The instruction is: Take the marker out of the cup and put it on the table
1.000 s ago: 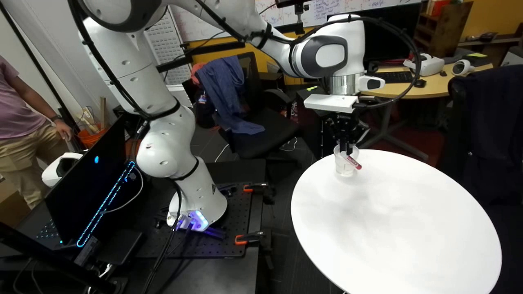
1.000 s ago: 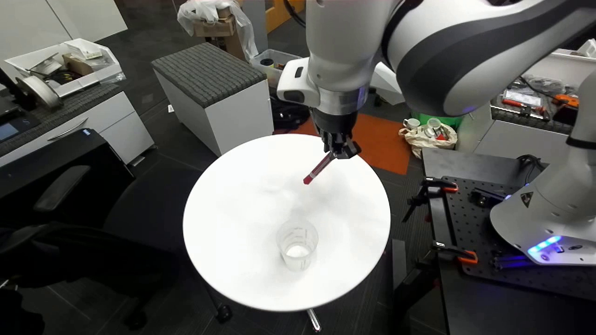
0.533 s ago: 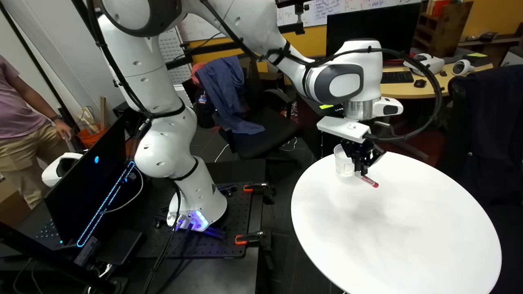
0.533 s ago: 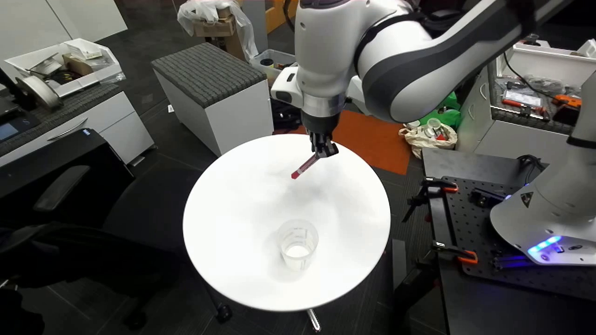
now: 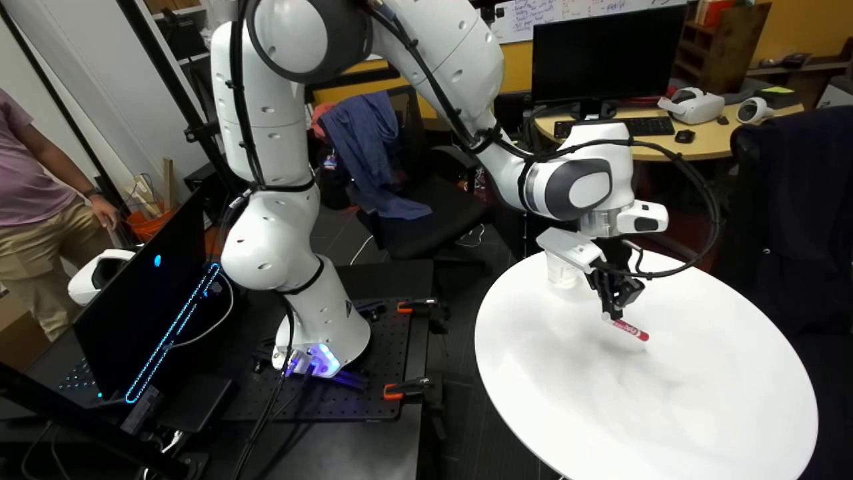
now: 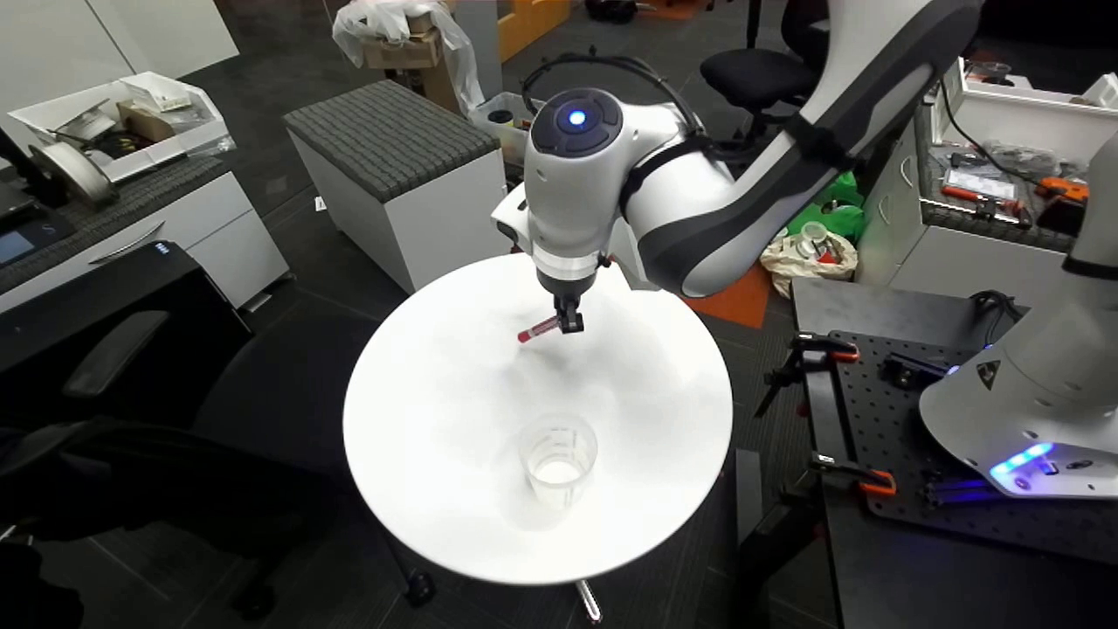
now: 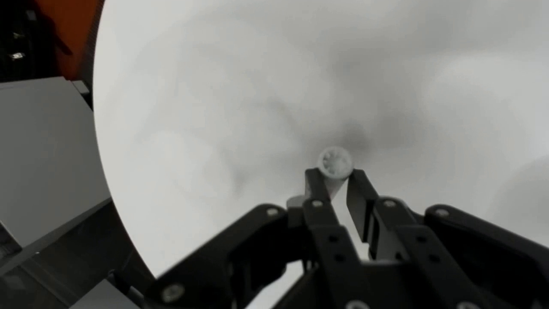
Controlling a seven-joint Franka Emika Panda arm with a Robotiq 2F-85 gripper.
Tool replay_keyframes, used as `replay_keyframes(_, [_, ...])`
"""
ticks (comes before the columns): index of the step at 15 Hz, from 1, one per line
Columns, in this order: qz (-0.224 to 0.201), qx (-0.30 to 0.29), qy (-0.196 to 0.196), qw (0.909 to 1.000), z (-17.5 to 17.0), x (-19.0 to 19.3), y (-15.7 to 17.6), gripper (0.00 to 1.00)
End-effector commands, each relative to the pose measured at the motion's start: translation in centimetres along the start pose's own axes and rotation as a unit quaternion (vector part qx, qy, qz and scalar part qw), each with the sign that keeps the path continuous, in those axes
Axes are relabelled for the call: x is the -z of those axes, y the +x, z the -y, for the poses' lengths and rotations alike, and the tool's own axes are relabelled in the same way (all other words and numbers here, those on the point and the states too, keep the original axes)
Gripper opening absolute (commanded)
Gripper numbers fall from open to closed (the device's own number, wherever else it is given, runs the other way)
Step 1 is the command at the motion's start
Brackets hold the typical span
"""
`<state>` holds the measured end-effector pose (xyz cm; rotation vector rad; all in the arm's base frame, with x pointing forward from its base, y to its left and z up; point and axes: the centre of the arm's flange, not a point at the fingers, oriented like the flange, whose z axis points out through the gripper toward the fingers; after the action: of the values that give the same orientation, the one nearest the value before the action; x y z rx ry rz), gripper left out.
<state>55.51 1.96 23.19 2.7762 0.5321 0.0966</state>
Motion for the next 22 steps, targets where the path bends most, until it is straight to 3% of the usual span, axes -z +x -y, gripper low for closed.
replay_keyframes(1, [-0.009, -0.047, -0.036, 0.9982, 0.7, -1.9, 1.8, 0.44])
replay_keyframes(3, [-0.006, -0.059, -0.047, 0.9971, 1.0, -2.4, 2.3, 0.52])
replay_keyframes(9, [-0.008, -0.061, -0.048, 0.9970, 1.4, -2.7, 3.1, 0.98])
replay_keyframes(16, [-0.060, 0.002, -0.021, 0.9980, 2.5, 1.0, 3.0, 1.00])
replay_keyframes(22, [-0.150, 0.090, 0.008, 0.9846, 3.8, 5.3, 3.1, 1.00])
